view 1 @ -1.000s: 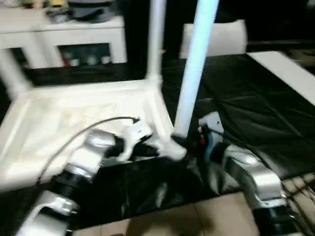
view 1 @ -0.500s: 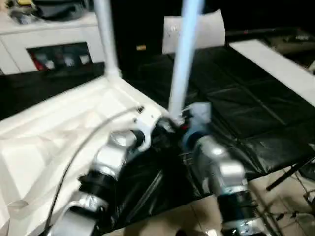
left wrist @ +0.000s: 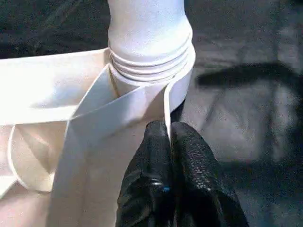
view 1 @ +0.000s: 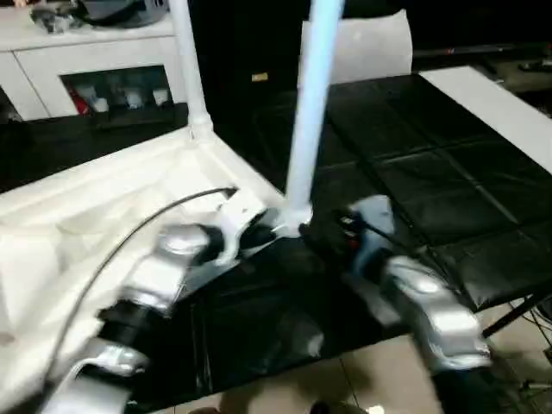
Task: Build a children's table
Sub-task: Rotate leg to tighten
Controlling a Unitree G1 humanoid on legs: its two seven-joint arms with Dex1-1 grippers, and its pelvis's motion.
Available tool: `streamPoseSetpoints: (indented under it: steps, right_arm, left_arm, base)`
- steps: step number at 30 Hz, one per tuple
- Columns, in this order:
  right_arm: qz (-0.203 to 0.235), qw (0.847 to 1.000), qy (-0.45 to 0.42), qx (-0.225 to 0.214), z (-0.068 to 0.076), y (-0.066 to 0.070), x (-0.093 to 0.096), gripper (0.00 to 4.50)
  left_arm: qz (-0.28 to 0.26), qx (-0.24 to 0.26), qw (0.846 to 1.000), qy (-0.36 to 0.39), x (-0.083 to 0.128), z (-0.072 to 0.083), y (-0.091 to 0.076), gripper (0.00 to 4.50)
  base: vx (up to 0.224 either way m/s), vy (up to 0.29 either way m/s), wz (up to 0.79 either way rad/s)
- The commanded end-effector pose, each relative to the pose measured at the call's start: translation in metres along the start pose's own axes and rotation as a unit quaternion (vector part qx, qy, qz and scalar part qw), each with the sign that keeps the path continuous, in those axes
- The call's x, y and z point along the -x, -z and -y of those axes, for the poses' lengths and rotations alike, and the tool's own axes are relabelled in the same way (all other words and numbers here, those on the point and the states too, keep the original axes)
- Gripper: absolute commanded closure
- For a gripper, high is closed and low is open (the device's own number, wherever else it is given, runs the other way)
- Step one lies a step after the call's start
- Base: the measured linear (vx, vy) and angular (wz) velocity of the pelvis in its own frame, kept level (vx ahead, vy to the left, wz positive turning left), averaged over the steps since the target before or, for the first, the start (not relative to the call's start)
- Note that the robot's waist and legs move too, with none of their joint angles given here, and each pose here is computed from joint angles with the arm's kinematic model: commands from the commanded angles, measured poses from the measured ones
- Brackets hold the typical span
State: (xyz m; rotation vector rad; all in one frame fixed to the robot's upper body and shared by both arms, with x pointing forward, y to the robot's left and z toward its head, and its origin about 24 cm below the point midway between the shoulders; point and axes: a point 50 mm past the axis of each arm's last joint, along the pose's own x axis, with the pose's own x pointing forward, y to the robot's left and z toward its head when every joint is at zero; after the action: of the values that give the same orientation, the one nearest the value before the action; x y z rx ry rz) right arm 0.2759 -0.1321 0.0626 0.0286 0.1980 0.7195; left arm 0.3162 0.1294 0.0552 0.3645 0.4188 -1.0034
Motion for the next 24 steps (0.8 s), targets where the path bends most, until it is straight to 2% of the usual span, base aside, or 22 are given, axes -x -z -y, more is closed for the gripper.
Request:
streamPoseSetpoints:
  steps: [1,4,8,13,18,19,21,22,24]
  right_arm:
    - [0.012,0.999,-0.035,0.019,-0.001,-0.008,0.006,0.06]
    - [-0.005,0.995,-0.089,0.045,0.001,-0.011,0.016,0.06]
    - [-0.025,0.986,-0.153,0.059,-0.002,-0.012,0.019,0.06]
    - [-0.05,0.973,-0.212,0.072,-0.004,-0.012,0.019,0.06]
    - [-0.085,0.956,-0.271,0.075,-0.003,-0.01,0.022,0.06]
    - [-0.088,0.953,-0.281,0.074,-0.003,-0.009,0.022,0.23]
    - [-0.089,0.95,-0.291,0.071,-0.003,-0.009,0.023,0.23]
    - [-0.095,0.943,-0.31,0.072,-0.003,-0.008,0.022,0.37]
    - [-0.1,0.939,-0.323,0.069,-0.004,-0.008,0.022,0.61]
  left_arm:
    - [0.015,-0.035,0.999,0.038,0.001,0.003,-0.008,4.5]
    - [0.0,-0.058,0.993,0.1,0.01,0.007,-0.002,4.5]
    - [-0.023,-0.102,0.98,0.169,0.017,0.013,0.004,4.5]
    - [-0.02,-0.112,0.969,0.218,0.021,0.018,0.003,4.5]
    - [-0.023,-0.131,0.952,0.275,0.025,0.024,0.001,4.5]
    - [-0.024,-0.133,0.95,0.281,0.025,0.025,0.001,4.5]
    - [-0.026,-0.138,0.947,0.29,0.026,0.026,0.001,4.5]
    - [-0.03,-0.146,0.94,0.308,0.026,0.028,0.001,4.5]
    - [-0.031,-0.15,0.937,0.314,0.027,0.029,0.001,4.5]
  base:
    - [0.0,0.0,0.0]
    - [0.0,0.0,0.0]
    - [0.0,0.0,0.0]
    - [0.0,0.0,0.0]
    - [0.0,0.0,0.0]
    - [0.0,0.0,0.0]
    - [0.0,0.0,0.0]
    - [0.0,0.0,0.0]
    - [0.0,0.0,0.0]
